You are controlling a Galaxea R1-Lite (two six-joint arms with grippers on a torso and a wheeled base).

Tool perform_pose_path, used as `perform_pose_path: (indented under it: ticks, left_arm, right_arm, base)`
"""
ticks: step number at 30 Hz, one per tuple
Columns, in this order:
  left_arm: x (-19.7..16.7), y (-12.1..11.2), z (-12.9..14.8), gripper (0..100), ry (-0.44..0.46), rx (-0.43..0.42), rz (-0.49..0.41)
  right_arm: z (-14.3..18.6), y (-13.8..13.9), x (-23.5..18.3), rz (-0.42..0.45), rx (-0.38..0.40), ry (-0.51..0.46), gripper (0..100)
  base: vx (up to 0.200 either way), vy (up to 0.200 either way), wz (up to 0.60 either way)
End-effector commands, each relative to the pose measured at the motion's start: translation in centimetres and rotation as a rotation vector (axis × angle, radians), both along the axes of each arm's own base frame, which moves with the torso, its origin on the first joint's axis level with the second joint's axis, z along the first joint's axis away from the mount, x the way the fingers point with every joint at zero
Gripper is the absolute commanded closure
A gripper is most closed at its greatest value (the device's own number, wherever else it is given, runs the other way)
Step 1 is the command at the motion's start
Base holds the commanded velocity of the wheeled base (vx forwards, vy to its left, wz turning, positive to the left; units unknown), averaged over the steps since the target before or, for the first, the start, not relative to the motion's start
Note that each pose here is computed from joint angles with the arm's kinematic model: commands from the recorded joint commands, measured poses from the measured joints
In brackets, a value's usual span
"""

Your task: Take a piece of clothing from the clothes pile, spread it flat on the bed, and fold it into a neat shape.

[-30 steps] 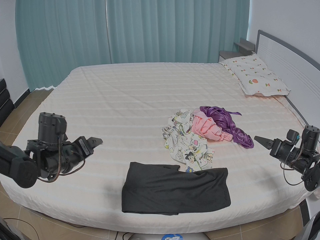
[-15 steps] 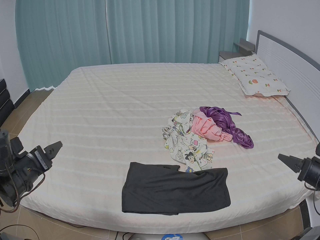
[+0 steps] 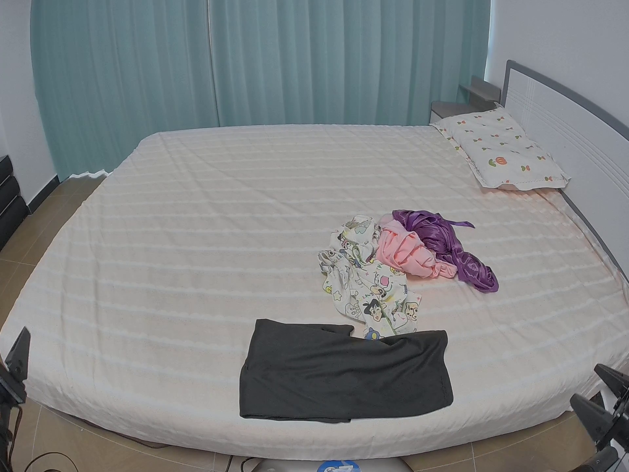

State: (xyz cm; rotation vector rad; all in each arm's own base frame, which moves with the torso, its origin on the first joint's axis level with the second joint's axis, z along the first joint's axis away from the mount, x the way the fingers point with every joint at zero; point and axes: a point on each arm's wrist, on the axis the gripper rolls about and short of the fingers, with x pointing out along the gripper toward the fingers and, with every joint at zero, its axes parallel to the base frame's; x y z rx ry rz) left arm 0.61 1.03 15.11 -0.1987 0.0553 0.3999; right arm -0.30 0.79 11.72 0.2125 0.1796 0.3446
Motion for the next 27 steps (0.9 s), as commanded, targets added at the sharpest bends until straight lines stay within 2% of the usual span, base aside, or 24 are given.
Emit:
perform_pose_path:
  ticks: [1, 7, 12, 16, 17, 18, 19, 21, 22, 23, 24, 27]
  left_arm:
    - [-4.3, 0.2, -4.8, 0, -0.073, 0.125, 0.178]
    - [-3.8, 0.2, -6.1, 0, -0.022, 0.145, 0.184]
    - [-3.4, 0.2, -6.8, 0, -0.022, 0.145, 0.182]
    - [-3.3, 0.2, -6.7, 0, -0.056, 0.160, 0.176]
    - [-3.3, 0.2, -6.7, 0, -0.056, 0.160, 0.176]
    - [-3.3, 0.2, -6.1, 0, -0.095, 0.188, 0.169]
    - [-3.3, 0.1, -5.9, 0, -0.114, 0.199, 0.162]
    - [-3.4, 0.1, -5.4, 0, -0.157, 0.225, 0.135]
    - [-3.4, 0.0, -5.0, 0, -0.192, 0.259, 0.091]
    - [-3.4, 0.0, -5.0, 0, -0.192, 0.259, 0.091]
    - [-3.2, -0.1, -5.2, 0, -0.189, 0.281, 0.048]
    - [-3.0, -0.2, -6.1, 0, -0.116, 0.280, -0.003]
  right_arm:
    - [-3.3, -0.1, -2.8, -0.022, -0.060, -0.125, 0]
    - [-3.2, -0.3, -2.7, -0.113, -0.068, -0.125, 0]
    - [-3.3, -0.3, -2.7, -0.105, -0.085, -0.129, 0]
    - [-3.3, -0.3, -2.7, -0.104, -0.174, -0.155, 0]
    - [-3.3, -0.3, -2.7, -0.104, -0.174, -0.155, 0]
    - [-3.5, -0.3, -2.6, -0.111, -0.229, -0.167, 0]
    - [-3.6, -0.3, -2.5, -0.111, -0.245, -0.178, 0]
    - [-3.4, -0.3, -2.4, -0.117, -0.254, -0.215, 0]
    - [-2.8, -0.3, -2.4, -0.119, -0.239, -0.274, 0]
    - [-2.8, -0.3, -2.4, -0.119, -0.239, -0.274, 0]
    - [-2.5, -0.3, -2.4, -0.115, -0.227, -0.315, 0]
    - [-3.4, -0.3, -2.1, -0.108, -0.203, -0.281, 0]
  base:
    - [0.000, 0.000, 0.00]
    - [0.000, 0.000, 0.00]
    - [0.000, 0.000, 0.00]
    - [0.000, 0.000, 0.00]
    - [0.000, 0.000, 0.00]
    - [0.000, 0.000, 0.00]
    - [0.000, 0.000, 0.00]
    - [0.000, 0.000, 0.00]
    - [0.000, 0.000, 0.00]
    - [0.000, 0.000, 0.00]
    - [0.000, 0.000, 0.00]
    - [0.000, 0.000, 0.00]
